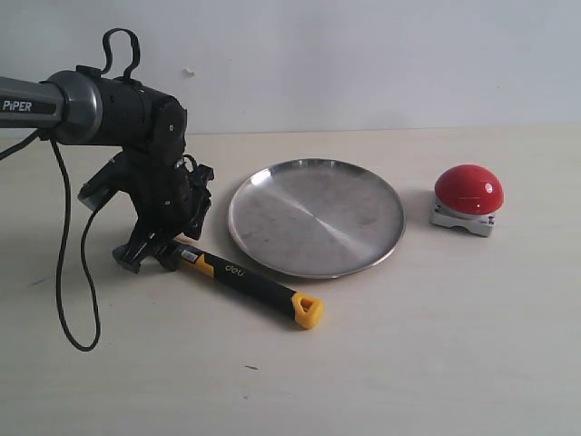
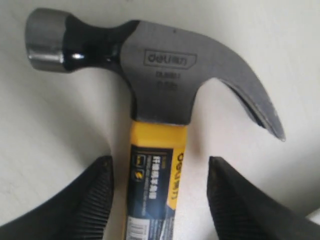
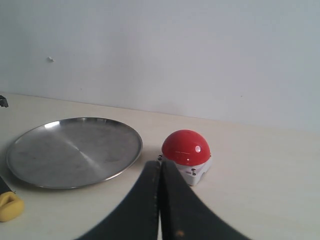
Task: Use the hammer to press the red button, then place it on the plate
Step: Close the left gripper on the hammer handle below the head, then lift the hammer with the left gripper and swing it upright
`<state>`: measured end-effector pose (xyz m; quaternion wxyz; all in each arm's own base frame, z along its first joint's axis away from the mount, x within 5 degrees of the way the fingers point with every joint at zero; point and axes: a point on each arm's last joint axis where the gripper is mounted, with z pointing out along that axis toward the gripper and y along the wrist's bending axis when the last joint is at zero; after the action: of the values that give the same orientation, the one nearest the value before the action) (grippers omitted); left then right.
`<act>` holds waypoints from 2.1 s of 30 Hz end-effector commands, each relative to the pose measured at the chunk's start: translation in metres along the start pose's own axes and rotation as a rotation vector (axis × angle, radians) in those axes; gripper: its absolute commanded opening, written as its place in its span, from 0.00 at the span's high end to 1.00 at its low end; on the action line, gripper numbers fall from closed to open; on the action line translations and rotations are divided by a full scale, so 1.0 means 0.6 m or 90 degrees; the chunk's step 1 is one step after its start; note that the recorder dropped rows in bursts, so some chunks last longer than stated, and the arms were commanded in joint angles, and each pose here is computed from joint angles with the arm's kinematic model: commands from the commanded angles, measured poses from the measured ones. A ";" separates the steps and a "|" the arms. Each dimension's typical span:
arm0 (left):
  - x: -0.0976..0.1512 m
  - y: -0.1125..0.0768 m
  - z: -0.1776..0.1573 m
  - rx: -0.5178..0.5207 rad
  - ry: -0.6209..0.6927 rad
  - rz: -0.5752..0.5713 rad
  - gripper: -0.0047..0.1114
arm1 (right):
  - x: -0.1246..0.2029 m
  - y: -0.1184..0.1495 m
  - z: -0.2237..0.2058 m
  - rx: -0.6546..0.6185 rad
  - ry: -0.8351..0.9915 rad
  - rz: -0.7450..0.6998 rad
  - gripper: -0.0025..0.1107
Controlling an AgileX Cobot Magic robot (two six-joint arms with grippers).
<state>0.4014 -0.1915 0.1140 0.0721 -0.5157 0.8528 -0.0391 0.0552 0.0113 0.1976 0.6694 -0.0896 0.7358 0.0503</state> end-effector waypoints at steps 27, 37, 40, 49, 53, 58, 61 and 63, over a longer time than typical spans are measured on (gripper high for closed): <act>0.005 0.013 -0.032 -0.055 -0.029 0.193 0.96 | 0.000 -0.001 0.000 0.004 -0.008 -0.002 0.98; 0.055 0.027 -0.088 -0.045 -0.051 0.258 0.96 | 0.000 -0.001 0.000 0.004 -0.008 0.000 0.98; 0.053 0.042 -0.109 -0.036 -0.052 0.258 0.96 | 0.000 -0.001 0.000 0.004 -0.008 0.000 0.98; 0.057 0.092 -0.196 0.089 0.003 0.275 0.96 | 0.000 -0.001 0.000 0.004 -0.008 -0.002 0.98; 0.071 0.118 -0.222 0.141 0.024 0.294 0.96 | 0.000 -0.001 0.000 0.004 -0.008 -0.002 0.98; 0.112 0.161 -0.263 0.237 0.076 0.318 0.96 | 0.000 -0.001 0.000 0.004 -0.008 -0.001 0.98; 0.140 0.173 -0.279 0.355 0.103 0.317 0.96 | 0.000 -0.001 0.000 0.004 -0.008 -0.001 0.98; 0.148 0.182 -0.289 0.377 0.115 0.313 0.96 | 0.000 -0.001 0.000 0.004 -0.008 -0.001 0.98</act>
<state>0.2417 -0.2169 0.2486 0.1305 -0.2517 0.9216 -0.2649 0.0552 0.0113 0.1976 0.6694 -0.0896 0.7358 0.0503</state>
